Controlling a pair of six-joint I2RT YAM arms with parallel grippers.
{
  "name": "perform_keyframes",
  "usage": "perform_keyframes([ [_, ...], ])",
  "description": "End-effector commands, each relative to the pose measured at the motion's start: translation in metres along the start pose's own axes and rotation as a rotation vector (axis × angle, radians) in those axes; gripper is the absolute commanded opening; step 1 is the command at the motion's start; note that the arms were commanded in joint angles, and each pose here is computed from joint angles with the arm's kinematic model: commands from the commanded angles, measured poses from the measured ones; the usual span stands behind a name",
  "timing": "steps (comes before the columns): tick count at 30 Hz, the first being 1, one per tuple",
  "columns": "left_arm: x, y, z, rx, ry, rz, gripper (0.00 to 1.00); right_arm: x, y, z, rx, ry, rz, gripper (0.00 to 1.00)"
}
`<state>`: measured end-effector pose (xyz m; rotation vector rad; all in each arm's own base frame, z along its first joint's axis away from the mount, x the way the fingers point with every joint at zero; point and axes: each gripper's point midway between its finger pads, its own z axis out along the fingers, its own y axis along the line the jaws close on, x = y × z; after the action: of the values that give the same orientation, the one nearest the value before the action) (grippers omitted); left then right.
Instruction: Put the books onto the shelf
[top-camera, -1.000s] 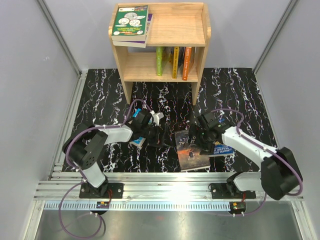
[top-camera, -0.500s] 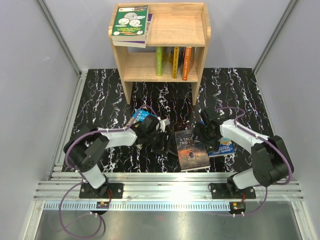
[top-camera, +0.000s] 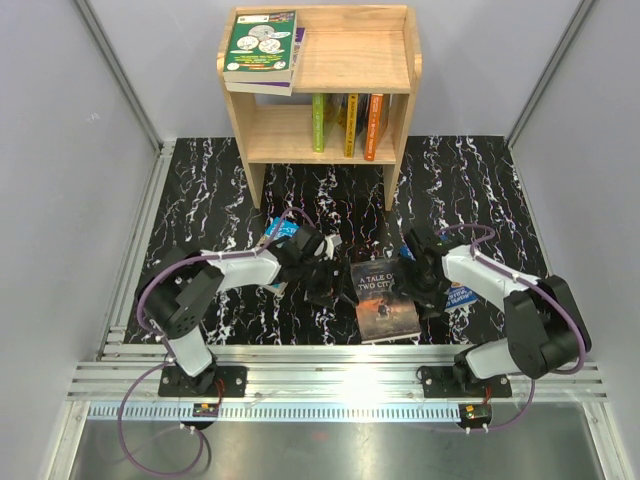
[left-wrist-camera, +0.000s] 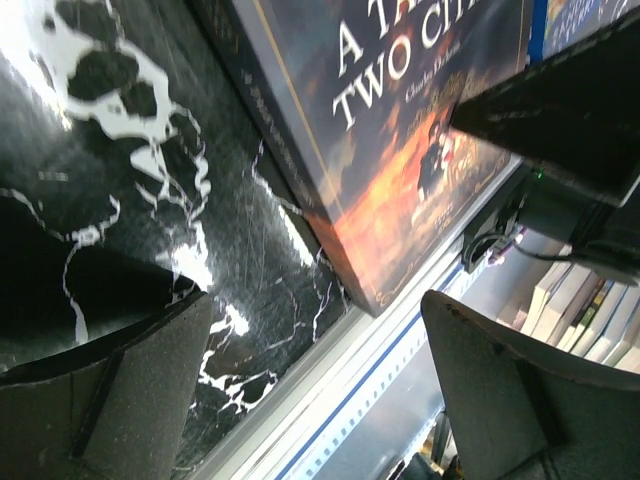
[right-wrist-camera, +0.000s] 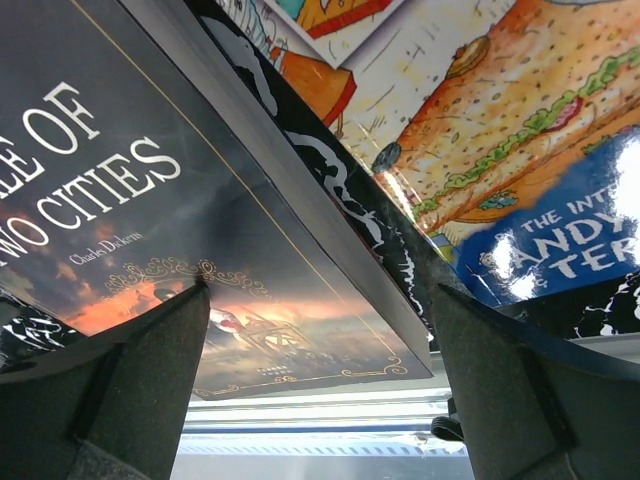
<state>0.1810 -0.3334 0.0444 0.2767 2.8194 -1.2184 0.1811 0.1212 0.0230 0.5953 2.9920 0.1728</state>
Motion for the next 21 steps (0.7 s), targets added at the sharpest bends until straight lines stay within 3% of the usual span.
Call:
perform_keyframes([
  [1, -0.011, 0.009, 0.005, -0.073, -0.024, -0.021, 0.92, 0.000, -0.013, 0.008, 0.074, 0.008, -0.009, 1.00],
  [10, -0.008, 0.011, 0.033, -0.010, 0.013, -0.118, 0.92, -0.002, 0.088, 0.005, -0.445, 0.058, -0.082, 0.99],
  [14, -0.008, 0.002, 0.041, 0.048, 0.019, -0.151, 0.93, 0.008, 0.123, -0.011, -0.631, 0.087, -0.120, 0.88],
  [18, -0.012, -0.011, 0.041, 0.117, -0.001, -0.176, 0.93, 0.014, 0.148, -0.026, -0.762, 0.087, -0.148, 0.63],
  [19, -0.014, -0.015, 0.040, 0.142, -0.007, -0.168, 0.93, 0.016, 0.150, -0.026, -0.772, 0.092, -0.152, 0.46],
  [21, -0.017, -0.023, 0.038, 0.172, -0.018, -0.183, 0.93, 0.024, 0.152, -0.026, -0.783, 0.116, -0.163, 0.31],
])
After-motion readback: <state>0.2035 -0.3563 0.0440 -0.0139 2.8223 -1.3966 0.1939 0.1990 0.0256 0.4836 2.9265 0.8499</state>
